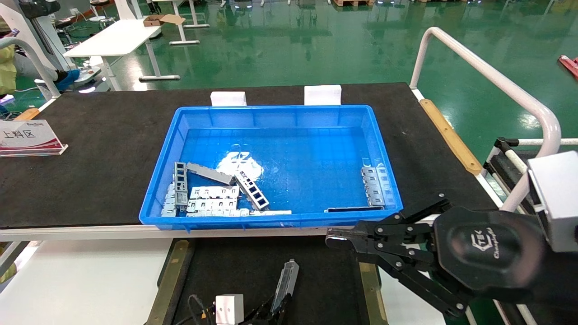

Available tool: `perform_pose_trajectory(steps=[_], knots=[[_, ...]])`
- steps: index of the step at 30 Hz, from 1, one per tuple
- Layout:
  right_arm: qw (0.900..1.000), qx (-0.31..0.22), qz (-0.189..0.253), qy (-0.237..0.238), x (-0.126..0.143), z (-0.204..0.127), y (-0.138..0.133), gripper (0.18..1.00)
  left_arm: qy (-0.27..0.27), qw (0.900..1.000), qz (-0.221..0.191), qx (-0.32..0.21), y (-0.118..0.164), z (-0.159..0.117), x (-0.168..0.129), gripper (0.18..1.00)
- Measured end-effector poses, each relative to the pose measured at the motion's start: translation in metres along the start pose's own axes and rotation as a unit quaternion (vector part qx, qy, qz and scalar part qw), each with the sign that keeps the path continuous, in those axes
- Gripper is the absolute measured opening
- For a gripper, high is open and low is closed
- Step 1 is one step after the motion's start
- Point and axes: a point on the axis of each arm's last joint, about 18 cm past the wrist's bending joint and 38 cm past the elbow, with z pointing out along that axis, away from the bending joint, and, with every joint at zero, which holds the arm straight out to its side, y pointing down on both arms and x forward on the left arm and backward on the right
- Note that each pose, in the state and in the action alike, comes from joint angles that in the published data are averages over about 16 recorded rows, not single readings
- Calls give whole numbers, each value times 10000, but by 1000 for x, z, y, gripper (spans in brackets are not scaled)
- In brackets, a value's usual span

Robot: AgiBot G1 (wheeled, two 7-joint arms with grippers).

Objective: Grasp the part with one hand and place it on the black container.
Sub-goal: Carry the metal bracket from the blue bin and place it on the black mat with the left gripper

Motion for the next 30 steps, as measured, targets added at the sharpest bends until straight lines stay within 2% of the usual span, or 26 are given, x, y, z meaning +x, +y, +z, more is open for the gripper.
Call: perform_pose_trajectory(steps=[10,30], knots=[[10000,0,0,0,0,0,0,191,-279,9992,-273,-1,3,22,3,366],[10000,0,0,0,0,0,0,191,-270,9978,-387,-460,14,50,6,366]])
